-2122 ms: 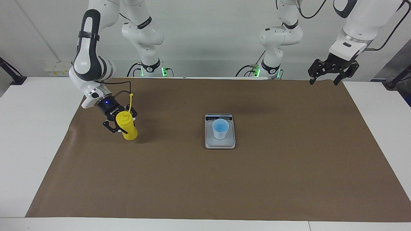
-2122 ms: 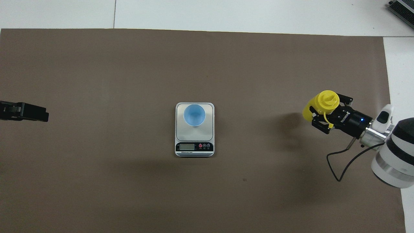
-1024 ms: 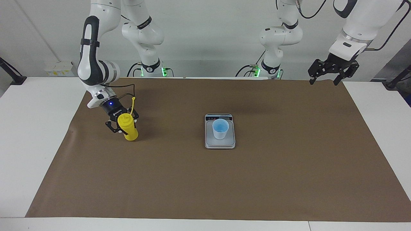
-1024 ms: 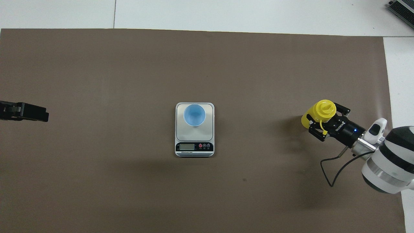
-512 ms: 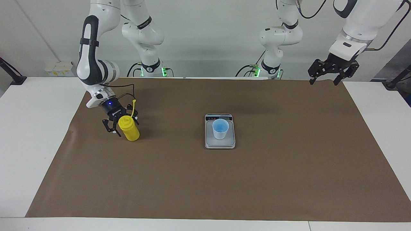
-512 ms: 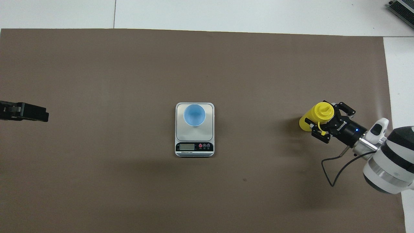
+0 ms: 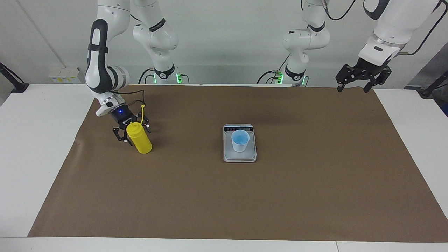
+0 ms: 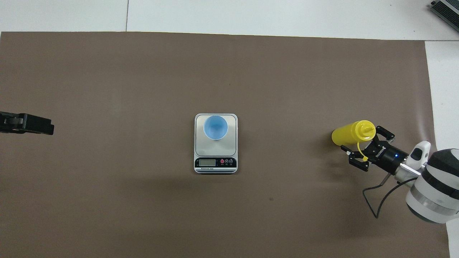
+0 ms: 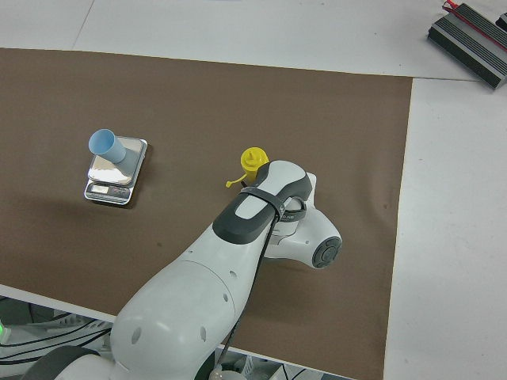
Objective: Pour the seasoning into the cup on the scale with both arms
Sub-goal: 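Lower the yellow bottle onto the table with the right gripper, then open the right gripper and draw it back from the bottle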
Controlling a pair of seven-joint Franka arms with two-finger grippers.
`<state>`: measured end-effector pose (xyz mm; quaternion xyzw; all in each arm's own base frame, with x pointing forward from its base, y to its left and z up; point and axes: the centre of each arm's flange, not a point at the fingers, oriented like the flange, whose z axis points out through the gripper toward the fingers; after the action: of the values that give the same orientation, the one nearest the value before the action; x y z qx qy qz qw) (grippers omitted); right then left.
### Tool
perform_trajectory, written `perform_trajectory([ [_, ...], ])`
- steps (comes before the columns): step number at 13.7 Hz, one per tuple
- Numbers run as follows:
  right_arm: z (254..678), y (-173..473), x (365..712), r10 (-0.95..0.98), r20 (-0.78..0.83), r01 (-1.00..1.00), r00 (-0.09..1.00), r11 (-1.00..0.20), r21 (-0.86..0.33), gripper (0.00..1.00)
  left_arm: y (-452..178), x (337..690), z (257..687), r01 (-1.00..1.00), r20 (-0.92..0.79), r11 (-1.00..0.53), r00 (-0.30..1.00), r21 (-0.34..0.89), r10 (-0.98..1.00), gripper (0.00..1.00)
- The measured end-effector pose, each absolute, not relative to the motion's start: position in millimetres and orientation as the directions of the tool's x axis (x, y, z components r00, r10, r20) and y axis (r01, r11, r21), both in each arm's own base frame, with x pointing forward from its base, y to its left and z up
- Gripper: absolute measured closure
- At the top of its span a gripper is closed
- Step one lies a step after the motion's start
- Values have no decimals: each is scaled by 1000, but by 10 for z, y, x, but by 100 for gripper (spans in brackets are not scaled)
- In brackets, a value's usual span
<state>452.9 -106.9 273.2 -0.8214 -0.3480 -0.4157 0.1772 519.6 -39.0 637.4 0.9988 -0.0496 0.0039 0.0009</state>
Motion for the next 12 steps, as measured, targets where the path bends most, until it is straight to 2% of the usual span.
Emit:
perform_trajectory([
  [7,2824,-1496,4458,622,699,818,352,-568,93,0,-390,5196,6374,-99,8,-995,995,1,-99,0],
  [12,3237,-1727,4712,726,624,856,289,-488,171,0,-390,5196,6374,-99,8,-995,995,1,-99,0],
])
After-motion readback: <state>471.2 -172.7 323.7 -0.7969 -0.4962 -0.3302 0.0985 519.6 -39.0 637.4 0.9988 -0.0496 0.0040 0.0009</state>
